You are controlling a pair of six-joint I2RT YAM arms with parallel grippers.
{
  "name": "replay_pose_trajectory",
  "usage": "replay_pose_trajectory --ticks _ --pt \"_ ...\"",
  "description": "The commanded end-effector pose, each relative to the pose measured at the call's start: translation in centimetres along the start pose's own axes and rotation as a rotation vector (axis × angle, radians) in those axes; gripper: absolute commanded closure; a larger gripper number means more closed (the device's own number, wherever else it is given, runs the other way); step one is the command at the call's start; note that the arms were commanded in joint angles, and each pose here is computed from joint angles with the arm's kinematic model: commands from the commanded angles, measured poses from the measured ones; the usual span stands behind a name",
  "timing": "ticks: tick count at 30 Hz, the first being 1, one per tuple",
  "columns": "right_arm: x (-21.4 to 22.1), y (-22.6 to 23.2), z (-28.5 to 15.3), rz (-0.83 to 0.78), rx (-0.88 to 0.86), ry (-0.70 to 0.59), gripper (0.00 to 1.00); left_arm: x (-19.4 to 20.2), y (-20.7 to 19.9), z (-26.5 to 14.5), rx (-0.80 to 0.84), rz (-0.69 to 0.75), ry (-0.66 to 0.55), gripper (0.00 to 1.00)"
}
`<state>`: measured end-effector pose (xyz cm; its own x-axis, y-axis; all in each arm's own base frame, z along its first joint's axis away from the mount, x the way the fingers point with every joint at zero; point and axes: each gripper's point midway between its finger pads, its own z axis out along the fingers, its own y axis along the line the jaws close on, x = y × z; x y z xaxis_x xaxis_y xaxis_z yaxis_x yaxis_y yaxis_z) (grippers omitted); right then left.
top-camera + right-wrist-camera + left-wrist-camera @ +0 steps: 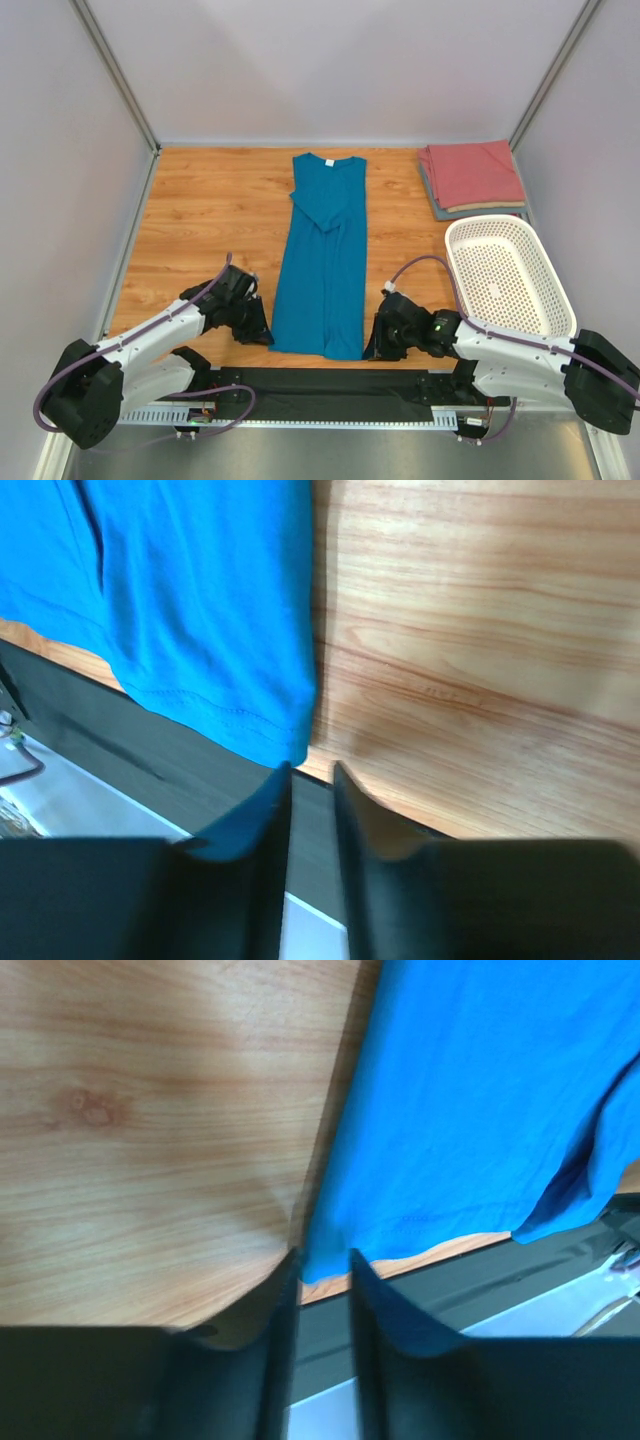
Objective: Fold and stack the t-shirts
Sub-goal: Fold the tshirt
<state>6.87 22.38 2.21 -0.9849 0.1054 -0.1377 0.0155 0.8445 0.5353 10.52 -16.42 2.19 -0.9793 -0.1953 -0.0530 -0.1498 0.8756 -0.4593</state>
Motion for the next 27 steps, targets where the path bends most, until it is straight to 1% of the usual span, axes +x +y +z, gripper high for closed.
replay_pose_trajectory --ticks 1,2,3,8,13,18,21,22,23,24,25,26,27 --pt "-0.1 -0.2 -0.1 0.023 0.007 -0.015 0.72 0.5 0.5 -0.1 -0.026 -0.017 0.010 0.66" --pt "-0.2 0.3 -0.2 0.023 -0.010 -0.017 0.68 0.4 0.6 -0.1 -0.035 -0.017 0.000 0.51" --pt "-0.2 0.5 -0.2 0.028 -0.018 -0.021 0.64 0.3 0.5 -0.2 -0.035 -0.014 -0.006 0.48" --pt "-0.5 0.4 0.1 0.061 -0.014 -0.041 0.57 0.0 0.6 -0.2 -0.043 -0.010 -0.019 0.45" --pt "-0.3 0.0 1.0 0.118 -0.015 -0.042 0.56 0.2 0.2 0.2 -0.011 -0.012 -0.007 0.46" --pt "0.0 -0.6 1.5 0.147 0.007 -0.046 0.57 0.4 1.1 0.4 -0.049 -0.019 0.001 0.55" --pt "0.1 -1.1 1.4 0.159 0.036 -0.054 0.60 0.4 1.1 0.4 -0.047 -0.018 -0.001 0.63" --pt "0.2 -1.5 1.4 0.165 0.052 -0.057 0.62 0.4 1.1 0.5 -0.045 -0.018 0.001 0.68" --pt "0.2 -1.5 1.4 0.167 0.052 -0.059 0.68 0.4 1.0 0.5 -0.040 -0.019 0.003 0.72" --pt "0.2 -1.7 1.4 0.171 0.056 -0.061 0.72 0.5 0.9 0.5 -0.036 -0.020 0.004 0.76" --pt "0.2 -1.8 1.4 0.173 0.057 -0.063 0.76 0.5 0.7 0.6 -0.021 -0.020 0.005 0.83" --pt "0.1 -1.7 1.4 0.173 0.055 -0.068 0.86 0.6 0.6 0.7 -0.013 -0.027 0.006 0.87" --pt "0.0 -1.8 1.4 0.168 0.055 -0.072 0.92 0.4 0.3 0.7 0.005 -0.026 -0.002 0.90"
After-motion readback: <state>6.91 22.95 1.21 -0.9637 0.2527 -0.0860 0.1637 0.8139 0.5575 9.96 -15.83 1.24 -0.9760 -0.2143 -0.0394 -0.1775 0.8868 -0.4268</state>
